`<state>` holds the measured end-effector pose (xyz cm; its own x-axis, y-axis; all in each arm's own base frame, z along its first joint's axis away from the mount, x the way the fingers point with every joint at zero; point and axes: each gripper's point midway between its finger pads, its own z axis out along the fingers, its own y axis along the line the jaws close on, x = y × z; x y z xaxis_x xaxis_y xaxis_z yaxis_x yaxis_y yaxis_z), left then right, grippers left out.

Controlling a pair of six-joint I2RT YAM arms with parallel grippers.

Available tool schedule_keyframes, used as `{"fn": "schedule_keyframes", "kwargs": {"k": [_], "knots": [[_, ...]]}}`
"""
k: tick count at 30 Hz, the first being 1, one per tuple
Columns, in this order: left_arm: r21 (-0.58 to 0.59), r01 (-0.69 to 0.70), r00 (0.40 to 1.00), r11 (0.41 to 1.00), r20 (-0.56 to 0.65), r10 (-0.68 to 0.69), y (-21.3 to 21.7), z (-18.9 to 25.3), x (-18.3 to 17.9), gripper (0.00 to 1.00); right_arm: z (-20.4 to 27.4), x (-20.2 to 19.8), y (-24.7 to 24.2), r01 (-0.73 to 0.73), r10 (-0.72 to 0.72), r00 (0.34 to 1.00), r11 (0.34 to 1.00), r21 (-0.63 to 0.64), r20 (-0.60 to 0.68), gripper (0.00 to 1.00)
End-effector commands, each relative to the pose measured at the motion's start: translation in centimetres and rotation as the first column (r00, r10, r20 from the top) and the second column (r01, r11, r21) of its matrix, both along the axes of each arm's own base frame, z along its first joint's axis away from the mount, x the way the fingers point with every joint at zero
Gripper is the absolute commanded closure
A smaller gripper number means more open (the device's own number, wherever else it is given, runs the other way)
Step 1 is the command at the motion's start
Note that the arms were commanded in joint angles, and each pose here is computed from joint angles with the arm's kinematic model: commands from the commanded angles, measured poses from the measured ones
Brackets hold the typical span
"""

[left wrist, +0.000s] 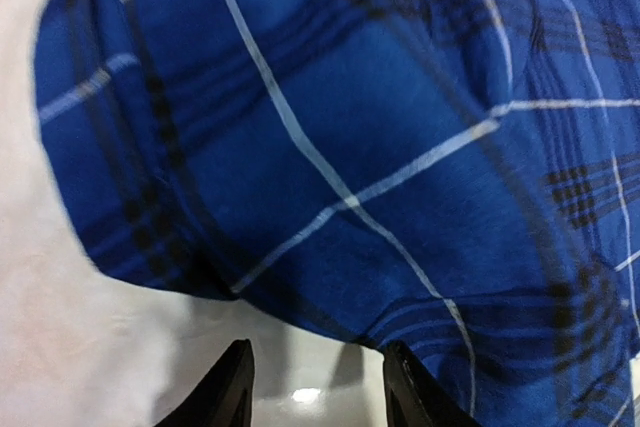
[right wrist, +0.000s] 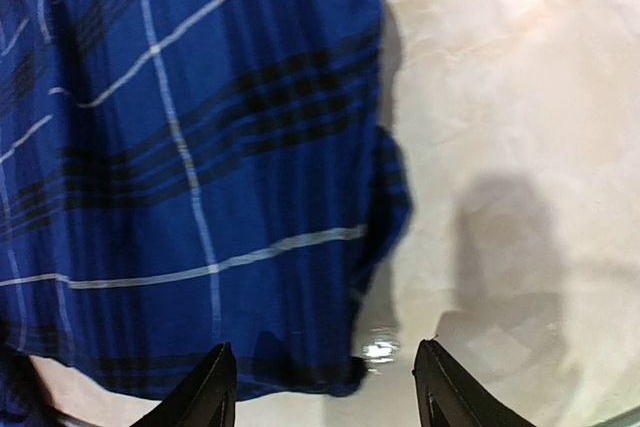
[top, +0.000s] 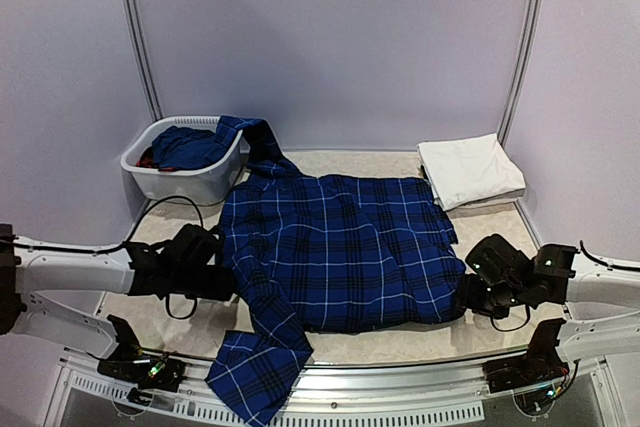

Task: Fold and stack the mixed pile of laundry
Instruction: Fold the flattened shirt at the center of the board.

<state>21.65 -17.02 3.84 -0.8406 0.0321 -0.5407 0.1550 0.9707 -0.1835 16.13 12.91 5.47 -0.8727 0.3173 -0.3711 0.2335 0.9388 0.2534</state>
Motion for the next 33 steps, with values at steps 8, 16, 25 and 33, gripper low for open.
{"fn": "schedule_keyframes", "kwargs": {"k": [8, 16, 25, 33], "knots": [[-0.13, -0.013, 0.999, 0.991, -0.033, 0.009, -2.8, -2.1, 0.1, 0.53, -1.5, 0.9, 3.1, -0.051, 0.052, 0.999, 0.994, 0.099, -0.006, 0.4], [-0.166, -0.043, 0.999, 0.985, -0.025, 0.039, -3.8, -3.7, 1.0, 0.69, -2.5, 1.5, 3.2, -0.045, 0.045, 0.999, 0.997, 0.069, -0.002, 0.42], [-0.088, -0.1, 0.994, 0.991, 0.036, 0.103, -0.5, -1.5, 0.4, 1.0, -2.8, 1.6, 1.7, 0.018, -0.019, 1.0, 0.999, 0.048, 0.006, 0.58], [-0.056, -0.192, 0.974, 0.98, 0.112, 0.197, 4.7, 1.4, -1.5, 1.0, -1.9, 0.8, 0.6, 0.01, -0.01, 1.0, 0.999, 0.043, 0.01, 0.87]]}}
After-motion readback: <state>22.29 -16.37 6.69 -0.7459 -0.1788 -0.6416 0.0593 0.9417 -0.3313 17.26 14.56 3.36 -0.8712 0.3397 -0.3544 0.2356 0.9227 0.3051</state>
